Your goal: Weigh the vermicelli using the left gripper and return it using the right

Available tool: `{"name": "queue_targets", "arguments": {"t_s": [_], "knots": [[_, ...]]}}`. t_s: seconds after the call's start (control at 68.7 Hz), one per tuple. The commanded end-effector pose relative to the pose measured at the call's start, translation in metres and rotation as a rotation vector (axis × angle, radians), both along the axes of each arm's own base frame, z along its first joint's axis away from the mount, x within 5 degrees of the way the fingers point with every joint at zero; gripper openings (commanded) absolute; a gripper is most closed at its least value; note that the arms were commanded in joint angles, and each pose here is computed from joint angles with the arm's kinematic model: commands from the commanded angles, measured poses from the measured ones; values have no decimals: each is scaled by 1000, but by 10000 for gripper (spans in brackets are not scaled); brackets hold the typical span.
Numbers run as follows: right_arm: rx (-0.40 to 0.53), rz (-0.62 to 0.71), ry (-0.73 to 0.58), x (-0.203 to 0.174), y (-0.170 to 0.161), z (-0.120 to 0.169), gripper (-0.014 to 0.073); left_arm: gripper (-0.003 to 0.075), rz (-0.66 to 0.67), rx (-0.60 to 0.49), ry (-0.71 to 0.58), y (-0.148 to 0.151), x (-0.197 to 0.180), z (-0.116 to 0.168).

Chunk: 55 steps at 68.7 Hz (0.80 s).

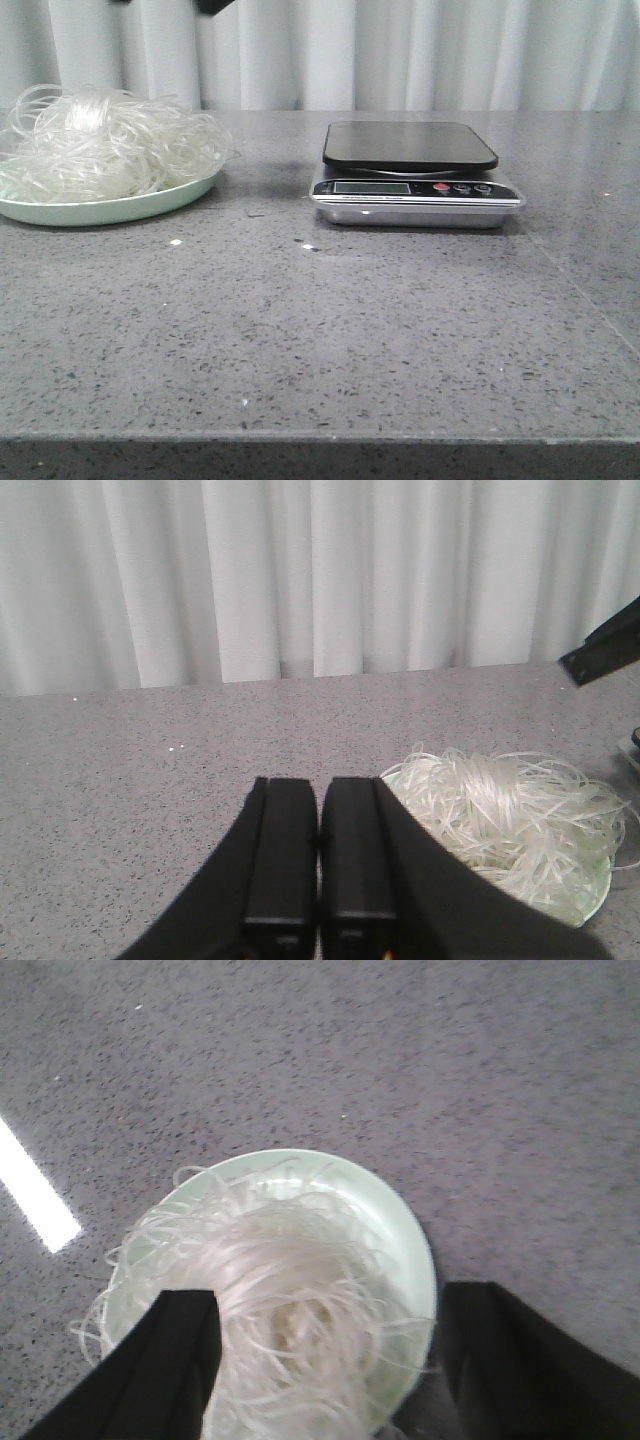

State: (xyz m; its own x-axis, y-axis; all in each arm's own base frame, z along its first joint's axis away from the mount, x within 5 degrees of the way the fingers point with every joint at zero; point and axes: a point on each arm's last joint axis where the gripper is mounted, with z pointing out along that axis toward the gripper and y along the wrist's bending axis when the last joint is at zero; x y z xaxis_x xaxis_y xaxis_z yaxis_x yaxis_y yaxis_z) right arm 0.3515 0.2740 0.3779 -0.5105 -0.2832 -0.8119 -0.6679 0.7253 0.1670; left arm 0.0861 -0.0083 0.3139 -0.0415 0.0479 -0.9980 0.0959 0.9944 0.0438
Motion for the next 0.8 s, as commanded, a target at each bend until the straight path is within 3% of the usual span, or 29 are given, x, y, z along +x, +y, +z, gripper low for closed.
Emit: {"name": "queue_targets", "arguments": {"t_s": [0.0,0.204,0.306,0.553,0.786], "knots": [[81,-72,-115,-9,-48,62,501,136,13,-31,-102,1,0,16],[16,-230,-69,-6,-131,83,231,136,13,-31,-102,1,0,16],[-8,-313,-61,-11,-169,94,155,136,13,-31,-102,1,0,16],[-87,-519,-123,-39,-238,110,151,136,13,-31,-102,1,0,16],[-89,-676,-177,-82,-276,87,151,136,13,-31,-102,1,0,16]]}}
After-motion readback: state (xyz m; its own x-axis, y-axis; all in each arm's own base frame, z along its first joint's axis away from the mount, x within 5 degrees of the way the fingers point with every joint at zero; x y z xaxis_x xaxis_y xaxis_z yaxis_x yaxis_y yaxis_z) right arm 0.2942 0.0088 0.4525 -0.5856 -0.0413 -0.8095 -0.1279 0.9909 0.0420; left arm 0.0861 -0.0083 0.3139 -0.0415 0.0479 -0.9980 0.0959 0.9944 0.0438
